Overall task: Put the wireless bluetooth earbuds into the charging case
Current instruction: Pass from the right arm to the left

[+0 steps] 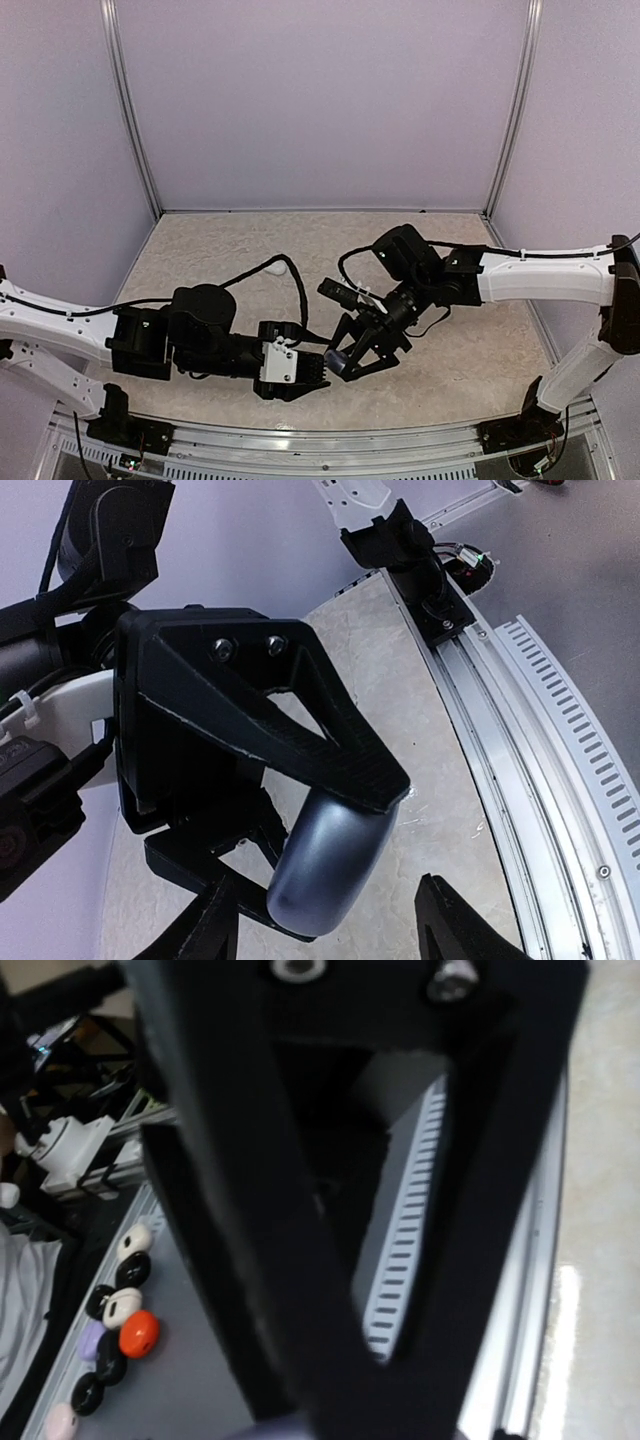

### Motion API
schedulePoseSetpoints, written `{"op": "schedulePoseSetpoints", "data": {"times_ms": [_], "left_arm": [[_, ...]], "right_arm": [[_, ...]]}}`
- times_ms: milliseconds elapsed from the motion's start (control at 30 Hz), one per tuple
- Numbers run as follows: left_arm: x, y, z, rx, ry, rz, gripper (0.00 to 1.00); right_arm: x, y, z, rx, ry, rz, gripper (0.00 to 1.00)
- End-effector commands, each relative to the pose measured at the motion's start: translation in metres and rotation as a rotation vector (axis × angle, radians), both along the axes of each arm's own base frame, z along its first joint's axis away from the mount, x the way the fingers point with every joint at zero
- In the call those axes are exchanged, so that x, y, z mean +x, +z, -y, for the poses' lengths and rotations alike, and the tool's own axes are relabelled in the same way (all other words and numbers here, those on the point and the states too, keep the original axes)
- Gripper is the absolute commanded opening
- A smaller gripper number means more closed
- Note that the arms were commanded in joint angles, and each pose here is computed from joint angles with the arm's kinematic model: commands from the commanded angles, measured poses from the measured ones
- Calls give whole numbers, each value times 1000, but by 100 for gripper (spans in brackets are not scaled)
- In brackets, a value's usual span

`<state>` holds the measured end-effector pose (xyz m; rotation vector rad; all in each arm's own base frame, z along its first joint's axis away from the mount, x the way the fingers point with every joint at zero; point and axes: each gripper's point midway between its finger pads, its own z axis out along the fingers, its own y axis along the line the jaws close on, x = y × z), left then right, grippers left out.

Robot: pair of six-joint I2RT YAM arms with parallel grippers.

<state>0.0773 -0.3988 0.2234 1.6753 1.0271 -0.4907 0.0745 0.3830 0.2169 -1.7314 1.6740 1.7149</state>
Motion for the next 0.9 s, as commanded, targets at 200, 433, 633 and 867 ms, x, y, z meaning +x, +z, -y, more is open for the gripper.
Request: {"op": "schedulePoseSetpoints", "data": {"times_ms": [200,433,633,867], "left_arm": [[-14,3,11,28,-91,45,51],[-14,-3,13,55,-103,61,40],[-14,-6,14,66,-105,62,30],[-12,-6,15,67,-97,68,36]], "right_arm": [[-15,8,-5,23,85,-32,54],[-18,7,-4,23,99,-44,54],[-20,11,-3,36,107,-47,54],[-21,13,-2,40,115,-52,54]]}}
